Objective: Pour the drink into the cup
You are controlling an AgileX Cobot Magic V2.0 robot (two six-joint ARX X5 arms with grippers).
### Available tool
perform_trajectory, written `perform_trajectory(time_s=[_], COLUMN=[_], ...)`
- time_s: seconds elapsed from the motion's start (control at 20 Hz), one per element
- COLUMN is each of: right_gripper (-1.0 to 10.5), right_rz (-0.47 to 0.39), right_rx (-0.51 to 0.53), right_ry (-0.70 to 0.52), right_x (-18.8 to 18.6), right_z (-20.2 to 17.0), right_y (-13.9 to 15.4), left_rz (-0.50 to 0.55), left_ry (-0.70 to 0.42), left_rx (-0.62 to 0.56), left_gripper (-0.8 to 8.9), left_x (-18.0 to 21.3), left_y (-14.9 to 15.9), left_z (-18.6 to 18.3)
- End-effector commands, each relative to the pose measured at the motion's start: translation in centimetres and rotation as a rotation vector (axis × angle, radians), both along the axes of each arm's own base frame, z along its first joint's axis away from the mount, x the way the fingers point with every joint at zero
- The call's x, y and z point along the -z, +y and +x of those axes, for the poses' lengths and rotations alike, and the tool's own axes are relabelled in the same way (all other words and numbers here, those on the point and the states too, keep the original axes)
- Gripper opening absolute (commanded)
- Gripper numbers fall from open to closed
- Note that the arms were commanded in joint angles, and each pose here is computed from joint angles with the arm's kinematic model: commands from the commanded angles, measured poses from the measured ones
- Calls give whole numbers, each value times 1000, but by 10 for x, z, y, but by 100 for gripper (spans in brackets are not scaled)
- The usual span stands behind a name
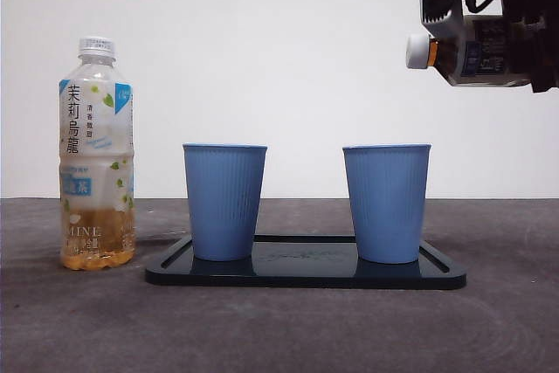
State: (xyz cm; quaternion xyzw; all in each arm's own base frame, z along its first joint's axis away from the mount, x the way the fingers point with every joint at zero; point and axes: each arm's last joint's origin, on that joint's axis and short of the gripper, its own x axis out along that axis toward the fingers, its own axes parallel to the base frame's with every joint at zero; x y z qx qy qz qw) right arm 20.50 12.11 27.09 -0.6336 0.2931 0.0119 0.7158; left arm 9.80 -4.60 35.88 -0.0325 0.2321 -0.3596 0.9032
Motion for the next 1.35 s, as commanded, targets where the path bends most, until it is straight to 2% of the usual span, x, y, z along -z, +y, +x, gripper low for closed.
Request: perform_trajectory(time_s=[0.05, 0.2, 0.35, 0.8, 1.35], right_gripper=[242, 242, 242, 242, 242], right_rz=[-49, -67, -136, -141, 183], right_rx=[12, 14, 19, 25, 176], right_ry=[-38, -25, -10, -10, -175], right_x=[-9, -6, -2, -1, -3], right_z=[4, 6, 7, 8, 9], right_y=[6, 8, 11, 11, 11], left_rz=[-6, -5, -5, 0, 16], left_ry=[-20, -18, -17, -4, 24], left_rx=[4, 9, 19, 23, 25], left_gripper=[526, 526, 526, 526, 526], left_x=[-5, -5, -5, -3, 0], left_y=[-1, -1, -2, -2, -2], left_z=[0, 0, -1, -1, -3])
